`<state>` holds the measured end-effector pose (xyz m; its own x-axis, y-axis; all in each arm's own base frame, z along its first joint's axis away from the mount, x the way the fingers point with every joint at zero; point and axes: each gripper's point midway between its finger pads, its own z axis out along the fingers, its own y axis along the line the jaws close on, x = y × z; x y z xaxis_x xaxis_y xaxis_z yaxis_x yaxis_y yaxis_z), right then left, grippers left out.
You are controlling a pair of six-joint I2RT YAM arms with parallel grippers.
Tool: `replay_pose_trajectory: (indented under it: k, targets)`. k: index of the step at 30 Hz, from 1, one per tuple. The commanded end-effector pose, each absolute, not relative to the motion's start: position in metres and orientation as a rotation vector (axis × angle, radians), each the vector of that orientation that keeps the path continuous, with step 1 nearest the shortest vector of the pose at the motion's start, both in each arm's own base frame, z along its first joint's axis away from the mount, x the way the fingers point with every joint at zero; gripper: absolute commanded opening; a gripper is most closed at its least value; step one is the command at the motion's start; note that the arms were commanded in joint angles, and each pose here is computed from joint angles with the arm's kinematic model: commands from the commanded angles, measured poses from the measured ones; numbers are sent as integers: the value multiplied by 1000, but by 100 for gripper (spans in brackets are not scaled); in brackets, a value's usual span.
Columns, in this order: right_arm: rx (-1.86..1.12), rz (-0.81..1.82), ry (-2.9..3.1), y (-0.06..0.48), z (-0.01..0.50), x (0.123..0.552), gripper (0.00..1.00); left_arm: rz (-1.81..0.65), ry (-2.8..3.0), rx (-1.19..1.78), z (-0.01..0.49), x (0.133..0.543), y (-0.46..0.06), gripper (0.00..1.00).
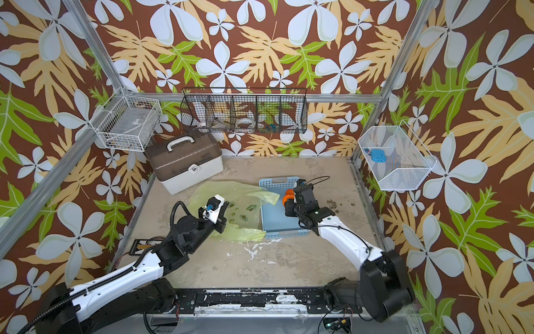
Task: Place the oranges into plastic bags & tie knots
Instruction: Pick up the orange from the basket, then place the orange in the plastic bag.
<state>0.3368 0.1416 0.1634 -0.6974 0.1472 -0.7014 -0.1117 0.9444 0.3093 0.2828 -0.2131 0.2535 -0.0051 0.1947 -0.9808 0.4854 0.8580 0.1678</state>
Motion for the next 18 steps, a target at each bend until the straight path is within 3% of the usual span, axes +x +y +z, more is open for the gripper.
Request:
replay_pose_trajectory:
  k: [1, 8, 13, 14, 16, 18]
  targets:
    - [-90, 648, 2245, 163, 195, 306, 38, -270, 1553, 537, 264, 284, -216, 0]
    - [-309, 986, 2137, 239, 239, 257, 40, -277, 1566, 543, 259, 287, -220, 0]
    - [-414, 1051, 2152, 307, 233, 276, 42, -286, 1576, 534, 259, 291, -224, 0]
    - [-413, 1049, 2170, 317, 226, 286, 46, -287, 1576, 526, 260, 292, -224, 0]
    - [-454, 1056, 2212, 342, 209, 305, 74, -285, 1568, 501, 265, 294, -223, 0]
    - [-504, 1011, 2249, 354, 195, 320, 87, -276, 1569, 476, 268, 297, -221, 0]
